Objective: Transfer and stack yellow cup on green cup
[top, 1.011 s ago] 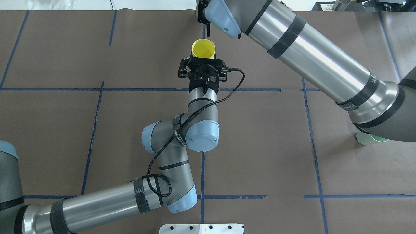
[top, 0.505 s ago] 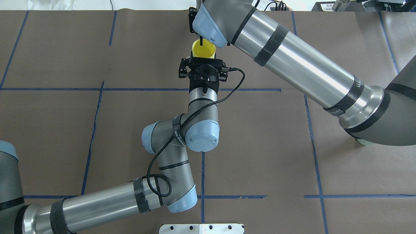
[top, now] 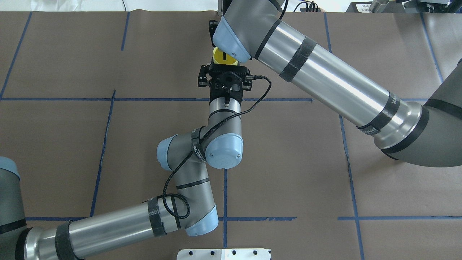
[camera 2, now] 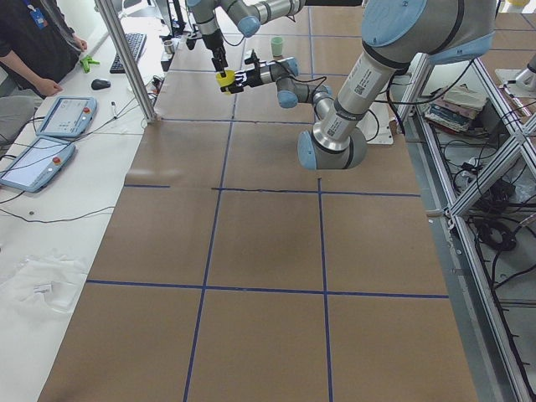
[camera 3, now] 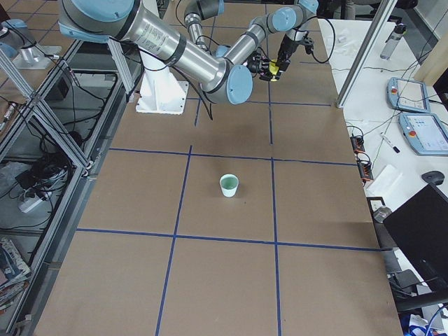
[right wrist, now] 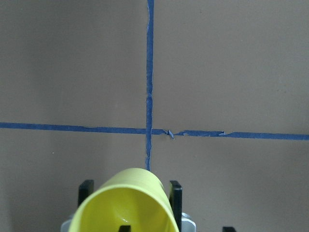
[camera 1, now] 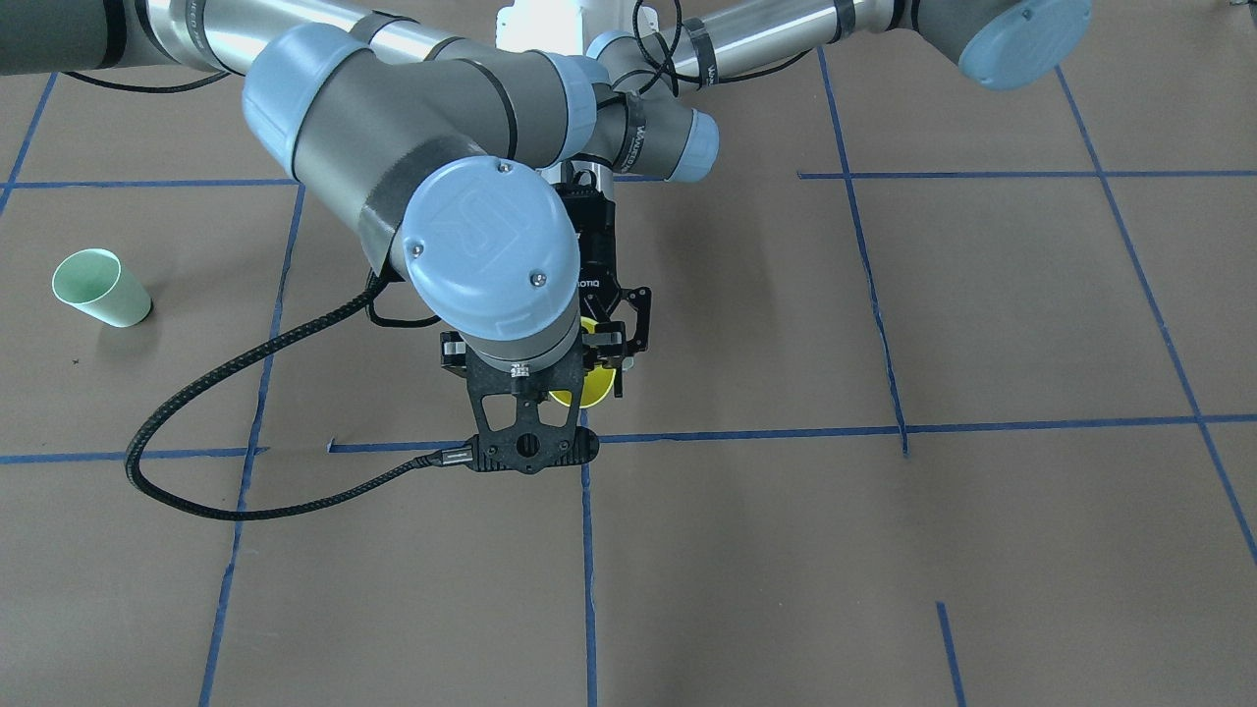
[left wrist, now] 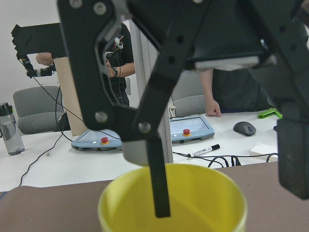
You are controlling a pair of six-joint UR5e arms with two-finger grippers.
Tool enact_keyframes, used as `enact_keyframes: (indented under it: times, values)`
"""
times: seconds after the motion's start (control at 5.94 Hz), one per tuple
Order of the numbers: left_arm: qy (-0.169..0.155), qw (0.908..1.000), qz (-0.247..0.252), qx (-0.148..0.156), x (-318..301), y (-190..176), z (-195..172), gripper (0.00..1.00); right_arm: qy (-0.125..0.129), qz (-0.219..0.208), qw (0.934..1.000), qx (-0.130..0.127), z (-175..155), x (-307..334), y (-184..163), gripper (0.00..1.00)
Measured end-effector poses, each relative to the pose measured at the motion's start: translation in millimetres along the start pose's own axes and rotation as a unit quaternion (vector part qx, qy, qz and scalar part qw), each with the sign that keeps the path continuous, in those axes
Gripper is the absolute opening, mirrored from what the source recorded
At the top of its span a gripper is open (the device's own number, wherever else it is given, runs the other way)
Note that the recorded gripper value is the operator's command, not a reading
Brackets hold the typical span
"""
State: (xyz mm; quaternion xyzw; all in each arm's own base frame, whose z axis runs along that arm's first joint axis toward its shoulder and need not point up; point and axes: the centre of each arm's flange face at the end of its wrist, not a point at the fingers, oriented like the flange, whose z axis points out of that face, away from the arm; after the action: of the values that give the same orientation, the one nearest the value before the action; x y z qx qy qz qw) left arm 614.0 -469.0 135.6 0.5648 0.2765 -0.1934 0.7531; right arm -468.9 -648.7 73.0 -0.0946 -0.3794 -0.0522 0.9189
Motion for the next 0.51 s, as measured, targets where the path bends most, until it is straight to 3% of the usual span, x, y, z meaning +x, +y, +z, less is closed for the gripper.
enact_keyframes:
  times: [0.17,0.51]
  values:
    - [-0.001,1.0,0.002,-0.001,-3.0,2.9,0.6,0.37,0.0,0.0,1.0,-0.001,0.9,-0.3,0.3,0.35]
    - [-0.001,1.0,0.002,-0.001,-4.1,3.7,0.7,0.37,0.0,0.0,1.0,-0.002,1.9,-0.2,0.5,0.32]
